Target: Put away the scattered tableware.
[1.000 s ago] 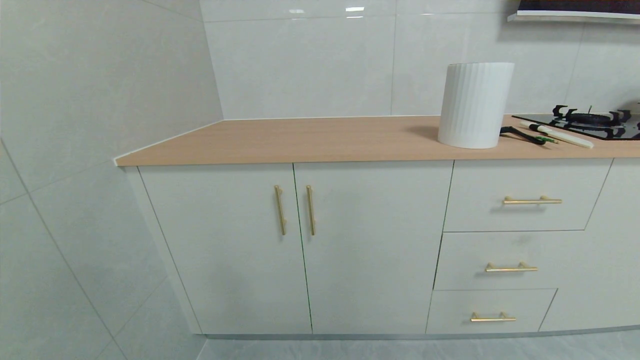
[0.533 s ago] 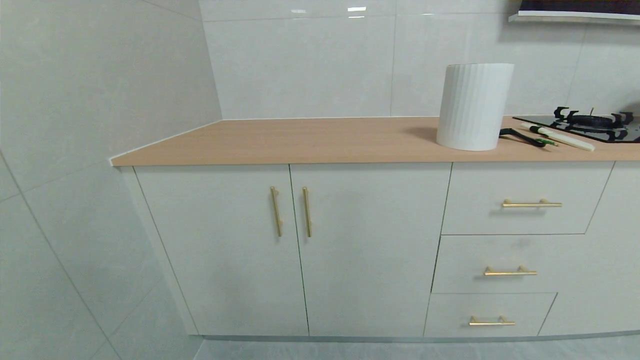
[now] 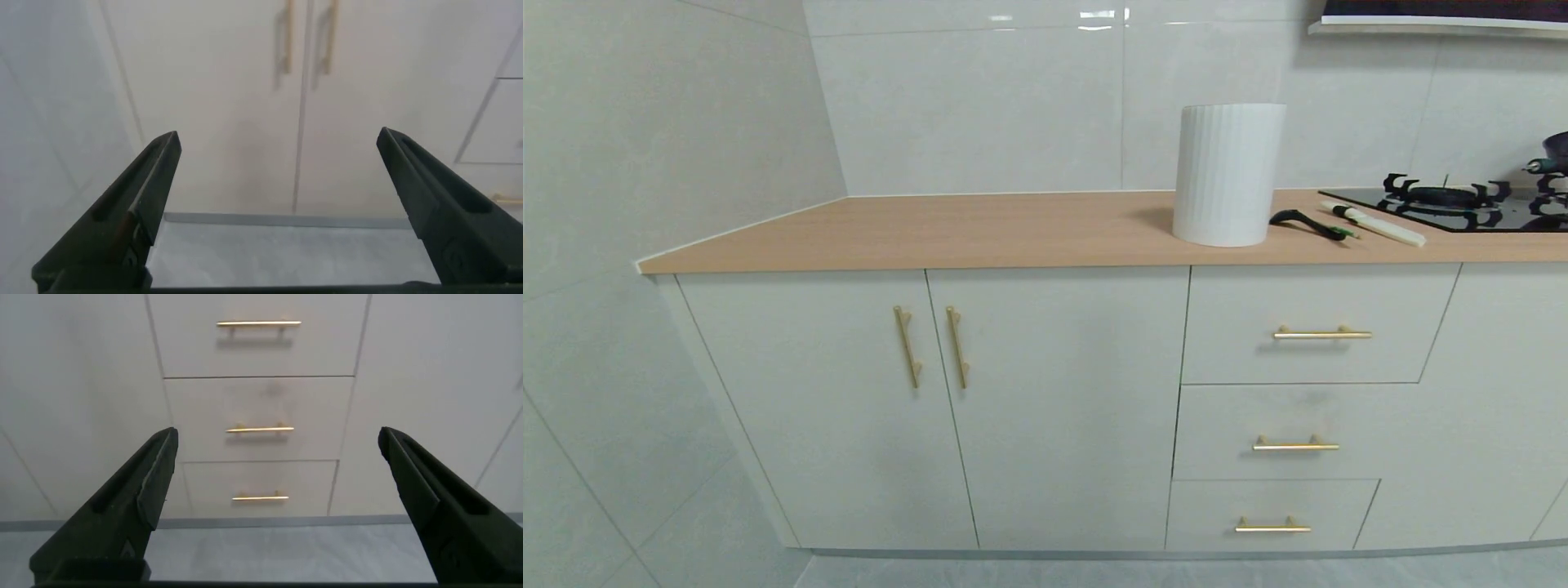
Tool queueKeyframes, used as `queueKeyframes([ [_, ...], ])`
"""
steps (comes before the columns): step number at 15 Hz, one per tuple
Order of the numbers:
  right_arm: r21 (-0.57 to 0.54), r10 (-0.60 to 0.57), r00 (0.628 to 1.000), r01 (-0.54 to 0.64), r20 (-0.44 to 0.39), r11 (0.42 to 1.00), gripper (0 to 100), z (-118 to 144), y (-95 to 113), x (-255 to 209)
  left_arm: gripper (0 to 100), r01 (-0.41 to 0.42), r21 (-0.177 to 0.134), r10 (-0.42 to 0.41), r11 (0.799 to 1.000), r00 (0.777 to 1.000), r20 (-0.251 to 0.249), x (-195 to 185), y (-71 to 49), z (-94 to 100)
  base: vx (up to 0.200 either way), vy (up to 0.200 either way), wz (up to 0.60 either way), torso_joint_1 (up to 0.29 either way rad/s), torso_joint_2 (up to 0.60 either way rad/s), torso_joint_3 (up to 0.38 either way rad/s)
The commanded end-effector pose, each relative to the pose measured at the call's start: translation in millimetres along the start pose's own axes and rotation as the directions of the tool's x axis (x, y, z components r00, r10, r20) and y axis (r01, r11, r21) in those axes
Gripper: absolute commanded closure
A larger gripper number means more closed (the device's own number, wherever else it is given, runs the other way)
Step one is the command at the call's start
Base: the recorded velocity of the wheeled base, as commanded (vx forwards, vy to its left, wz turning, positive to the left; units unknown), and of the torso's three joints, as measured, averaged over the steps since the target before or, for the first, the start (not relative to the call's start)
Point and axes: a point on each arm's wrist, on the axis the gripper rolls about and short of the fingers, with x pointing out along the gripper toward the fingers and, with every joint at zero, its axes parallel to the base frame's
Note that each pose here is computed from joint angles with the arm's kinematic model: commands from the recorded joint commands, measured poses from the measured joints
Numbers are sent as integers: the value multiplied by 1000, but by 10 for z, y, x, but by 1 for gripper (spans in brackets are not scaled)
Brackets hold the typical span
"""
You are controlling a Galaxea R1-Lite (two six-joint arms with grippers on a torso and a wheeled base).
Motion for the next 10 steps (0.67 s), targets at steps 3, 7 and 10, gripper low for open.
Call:
queueKeyframes([
  [3, -1, -2, 1000, 2, -1, 1000, 0, 1, 0, 1, 0, 0, -1, 0, 1000, 1000, 1, 0, 0, 1, 0, -200, 0, 1, 4, 2],
  [7, -1, -2, 1000, 2, -1, 1000, 0, 1, 0, 1, 0, 0, -1, 0, 1000, 1000, 3, 0, 0, 2, 0, -100, 0, 2, 2, 1],
  [10, -1, 0, 1000, 0, -1, 1000, 0, 1, 0, 1, 0, 0, -1, 0, 1000, 1000, 3, 0, 0, 2, 0, 0, 0, 0, 0, 0],
])
